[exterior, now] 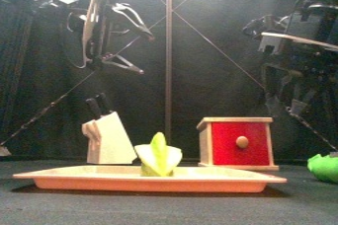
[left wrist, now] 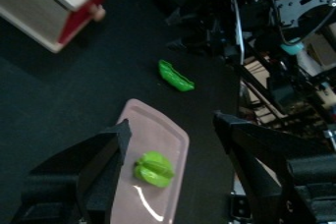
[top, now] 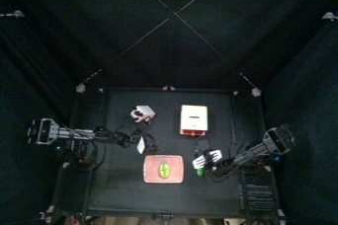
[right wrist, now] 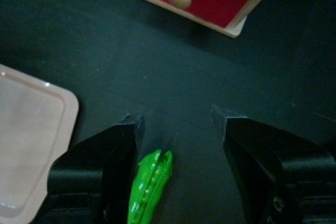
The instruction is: Grab cleaver
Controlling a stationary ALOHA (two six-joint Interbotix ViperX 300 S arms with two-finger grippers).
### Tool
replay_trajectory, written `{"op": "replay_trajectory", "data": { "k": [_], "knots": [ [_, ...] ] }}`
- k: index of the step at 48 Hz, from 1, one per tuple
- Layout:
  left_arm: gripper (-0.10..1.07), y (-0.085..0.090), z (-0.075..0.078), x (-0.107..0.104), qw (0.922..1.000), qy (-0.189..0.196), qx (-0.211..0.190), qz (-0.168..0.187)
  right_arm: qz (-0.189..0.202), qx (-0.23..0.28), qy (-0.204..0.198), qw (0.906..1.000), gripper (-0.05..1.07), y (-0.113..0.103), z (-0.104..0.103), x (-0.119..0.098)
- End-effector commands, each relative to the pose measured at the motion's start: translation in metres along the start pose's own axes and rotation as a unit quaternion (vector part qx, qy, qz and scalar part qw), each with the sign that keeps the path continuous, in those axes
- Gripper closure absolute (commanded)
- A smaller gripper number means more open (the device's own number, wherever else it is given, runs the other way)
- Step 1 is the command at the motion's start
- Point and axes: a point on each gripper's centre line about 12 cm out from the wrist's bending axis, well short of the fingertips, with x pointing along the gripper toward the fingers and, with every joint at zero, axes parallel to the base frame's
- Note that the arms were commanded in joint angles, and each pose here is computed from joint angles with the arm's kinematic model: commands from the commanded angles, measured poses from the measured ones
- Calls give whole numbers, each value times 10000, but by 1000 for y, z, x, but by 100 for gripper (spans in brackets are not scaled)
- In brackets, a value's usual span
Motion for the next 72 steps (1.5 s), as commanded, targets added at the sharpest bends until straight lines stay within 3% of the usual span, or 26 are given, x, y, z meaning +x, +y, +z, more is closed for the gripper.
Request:
{"op": "replay_trajectory", "data": {
  "k": [1, 16, 23, 33, 43, 50, 57, 64, 72],
  "knots": [
    [-2, 5, 15, -16, 9994, -297, 187, 50, 121, 205, -114, 9997, 13, 2, 16, -2],
    [-2, 17, 40, -47, 9899, -795, 1140, 292, 86, 388, -655, 9971, 13, 1, 67, 15],
    [-2, 22, 51, -60, 9831, -1022, 1457, 438, 260, 384, -653, 9968, 13, 3, 85, 22],
    [-2, 30, 36, -69, 9840, -951, 1424, 494, 721, 2, -571, 9958, 13, 13, 97, 33],
    [-2, 23, 40, -85, 9814, -1203, 1445, 382, 744, -188, -747, 9943, 13, 10, 113, 40],
    [-2, 7, 54, -105, 9762, -1619, 1433, 170, 806, -196, -698, 9941, 13, 14, 111, 42],
    [-2, -7, 73, -123, 9677, -2058, 1451, 114, 991, -410, -985, 9893, 13, 24, 120, 36],
    [-2, -14, 94, -133, 9587, -2402, 1490, 321, 1183, -601, -1197, 9839, 13, 32, 119, 24],
    [-2, -12, 107, -137, 9501, -2627, 1535, 684, 1293, -650, -1246, 9816, 13, 36, 118, 17]
  ]
}}
